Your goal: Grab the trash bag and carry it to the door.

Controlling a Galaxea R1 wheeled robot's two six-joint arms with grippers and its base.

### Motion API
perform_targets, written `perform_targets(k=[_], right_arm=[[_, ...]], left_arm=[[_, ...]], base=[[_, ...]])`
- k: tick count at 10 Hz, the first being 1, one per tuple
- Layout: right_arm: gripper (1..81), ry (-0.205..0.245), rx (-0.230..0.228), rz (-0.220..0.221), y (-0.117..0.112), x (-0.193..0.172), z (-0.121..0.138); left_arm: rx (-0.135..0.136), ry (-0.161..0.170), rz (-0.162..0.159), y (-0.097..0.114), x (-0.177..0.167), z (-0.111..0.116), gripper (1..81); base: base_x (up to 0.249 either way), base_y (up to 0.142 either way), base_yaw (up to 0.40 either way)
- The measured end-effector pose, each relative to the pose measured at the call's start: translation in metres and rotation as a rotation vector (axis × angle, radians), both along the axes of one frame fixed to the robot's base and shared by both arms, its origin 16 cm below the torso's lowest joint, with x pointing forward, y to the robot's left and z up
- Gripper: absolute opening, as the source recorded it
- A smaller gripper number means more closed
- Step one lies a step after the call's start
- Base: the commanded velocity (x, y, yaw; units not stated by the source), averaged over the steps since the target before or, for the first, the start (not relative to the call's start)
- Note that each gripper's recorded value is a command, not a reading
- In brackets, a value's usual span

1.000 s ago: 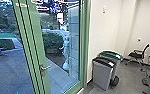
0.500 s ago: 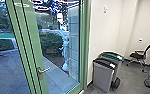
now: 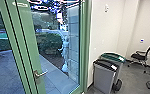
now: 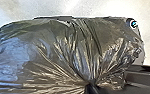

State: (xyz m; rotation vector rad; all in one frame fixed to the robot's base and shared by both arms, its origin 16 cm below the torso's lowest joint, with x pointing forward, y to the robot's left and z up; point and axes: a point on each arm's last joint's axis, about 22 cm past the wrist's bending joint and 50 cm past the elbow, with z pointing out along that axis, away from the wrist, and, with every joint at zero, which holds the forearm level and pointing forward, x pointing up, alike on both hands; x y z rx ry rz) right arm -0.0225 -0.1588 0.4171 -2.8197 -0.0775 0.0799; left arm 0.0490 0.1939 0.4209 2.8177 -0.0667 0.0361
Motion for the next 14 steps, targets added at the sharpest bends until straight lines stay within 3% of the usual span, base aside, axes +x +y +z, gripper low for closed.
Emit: perform_targets(k=[14], right_arm=[[81.1, 0.0, -0.001, 0.0, -0.0004, -0.0003, -0.0001]], left_arm=[[0.0, 0.0, 0.0, 0.0, -0.0004, 0.0, 1.0]], base=[[0.134, 0.0, 0.0]])
